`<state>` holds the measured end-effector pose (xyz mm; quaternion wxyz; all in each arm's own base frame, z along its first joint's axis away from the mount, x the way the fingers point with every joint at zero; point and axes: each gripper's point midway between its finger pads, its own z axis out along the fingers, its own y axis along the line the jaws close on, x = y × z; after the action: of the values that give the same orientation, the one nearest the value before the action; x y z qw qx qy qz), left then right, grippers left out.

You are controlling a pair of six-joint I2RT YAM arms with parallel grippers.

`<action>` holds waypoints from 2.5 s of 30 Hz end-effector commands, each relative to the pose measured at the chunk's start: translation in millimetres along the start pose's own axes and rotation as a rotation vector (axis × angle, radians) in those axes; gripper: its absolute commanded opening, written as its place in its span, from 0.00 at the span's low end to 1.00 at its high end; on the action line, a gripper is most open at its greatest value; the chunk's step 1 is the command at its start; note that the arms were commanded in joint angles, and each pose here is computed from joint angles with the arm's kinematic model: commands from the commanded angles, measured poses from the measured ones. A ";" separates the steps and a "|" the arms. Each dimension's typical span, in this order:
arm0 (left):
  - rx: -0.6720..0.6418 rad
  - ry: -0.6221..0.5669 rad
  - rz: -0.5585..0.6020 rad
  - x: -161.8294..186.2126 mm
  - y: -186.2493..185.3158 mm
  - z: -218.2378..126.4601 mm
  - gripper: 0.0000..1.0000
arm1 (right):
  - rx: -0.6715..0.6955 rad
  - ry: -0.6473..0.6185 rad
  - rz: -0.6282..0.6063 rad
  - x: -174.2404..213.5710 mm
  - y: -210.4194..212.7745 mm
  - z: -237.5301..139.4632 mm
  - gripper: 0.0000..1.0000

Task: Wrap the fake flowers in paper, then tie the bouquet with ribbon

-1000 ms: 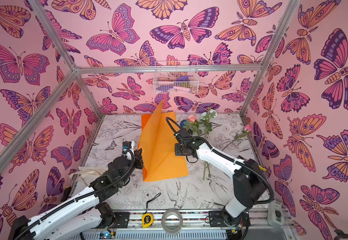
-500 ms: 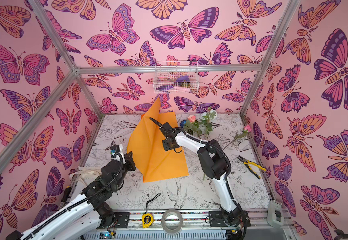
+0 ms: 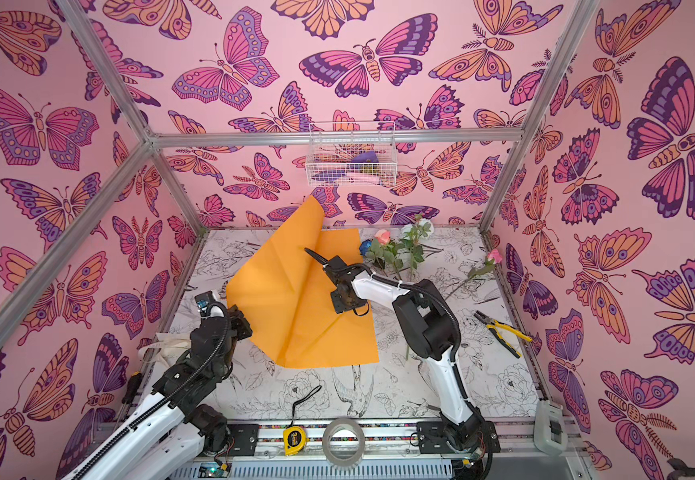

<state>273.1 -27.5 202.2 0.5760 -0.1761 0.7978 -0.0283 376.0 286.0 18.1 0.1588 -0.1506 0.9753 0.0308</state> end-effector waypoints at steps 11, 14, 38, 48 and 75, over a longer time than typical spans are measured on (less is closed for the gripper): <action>-0.110 0.045 -0.107 12.7 29.2 42.9 0.00 | 0.051 0.309 0.297 142.7 -28.3 -8.0 0.44; -0.113 0.045 -0.127 12.6 29.0 56.1 0.00 | 0.060 0.315 0.352 157.9 -31.4 -15.7 0.42; -0.172 0.117 -0.241 46.9 43.8 152.8 0.00 | 0.048 0.180 0.594 189.7 -41.1 -54.4 0.36; -0.120 0.200 -0.249 60.6 34.2 200.7 0.00 | 0.012 0.126 0.584 170.9 -35.1 -68.2 0.37; -0.257 0.672 -0.198 65.2 86.6 180.3 0.31 | -0.015 -0.062 0.330 92.0 -20.8 -134.9 0.60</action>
<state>421.5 53.8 67.1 0.2871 -0.3033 0.9061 -0.0675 248.3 238.7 100.4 0.1476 0.0327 0.9825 0.1085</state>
